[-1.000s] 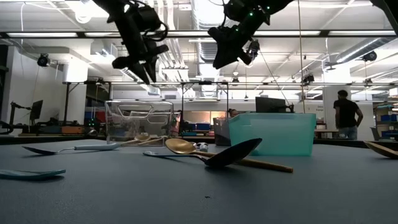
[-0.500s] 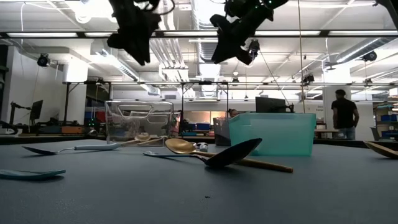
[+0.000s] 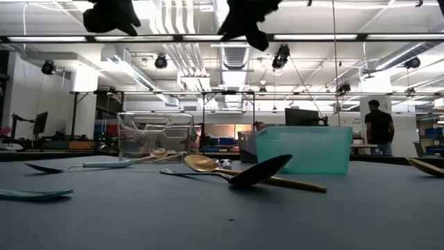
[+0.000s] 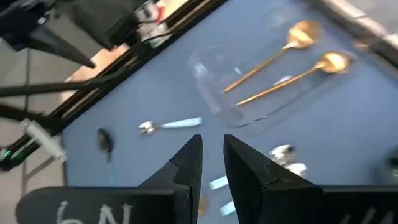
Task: Sort silverware by color (type)
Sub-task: Put the light blue spoon into the green bin
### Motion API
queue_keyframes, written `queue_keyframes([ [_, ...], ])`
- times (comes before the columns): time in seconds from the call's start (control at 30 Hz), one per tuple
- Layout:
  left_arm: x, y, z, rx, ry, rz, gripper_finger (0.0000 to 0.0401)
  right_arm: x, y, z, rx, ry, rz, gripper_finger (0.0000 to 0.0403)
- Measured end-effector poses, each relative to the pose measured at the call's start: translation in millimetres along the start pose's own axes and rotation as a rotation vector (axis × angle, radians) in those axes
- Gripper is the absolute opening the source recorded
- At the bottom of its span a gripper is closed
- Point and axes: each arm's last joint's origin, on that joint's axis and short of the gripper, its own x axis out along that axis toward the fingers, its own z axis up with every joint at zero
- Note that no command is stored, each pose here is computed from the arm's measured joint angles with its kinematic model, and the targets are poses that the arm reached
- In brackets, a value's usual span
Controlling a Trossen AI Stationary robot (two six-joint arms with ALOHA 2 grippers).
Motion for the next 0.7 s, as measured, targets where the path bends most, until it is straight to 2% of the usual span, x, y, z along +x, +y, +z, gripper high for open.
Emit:
queue_keyframes([
  [0.17, 7.3, -17.3, -34.0, 0.061, -0.034, -0.103, 0.0103, 8.3, 33.3, -16.7, -0.024, 0.021, 0.002, 0.0059],
  [0.4, 39.0, -34.0, -86.6, 0.16, -0.08, -0.133, 0.0103, 13.3, 64.7, -34.7, -0.054, 0.037, 0.008, 0.0059],
  [0.53, 55.0, -33.8, -111.3, 0.127, -0.067, -0.162, 0.0103, 14.3, 74.8, -41.0, -0.067, 0.048, 0.024, 0.0059],
  [0.7, 61.4, -33.9, -123.8, 0.062, -0.071, -0.188, 0.0103, 19.2, 80.4, -45.2, -0.078, 0.059, 0.033, 0.0059],
])
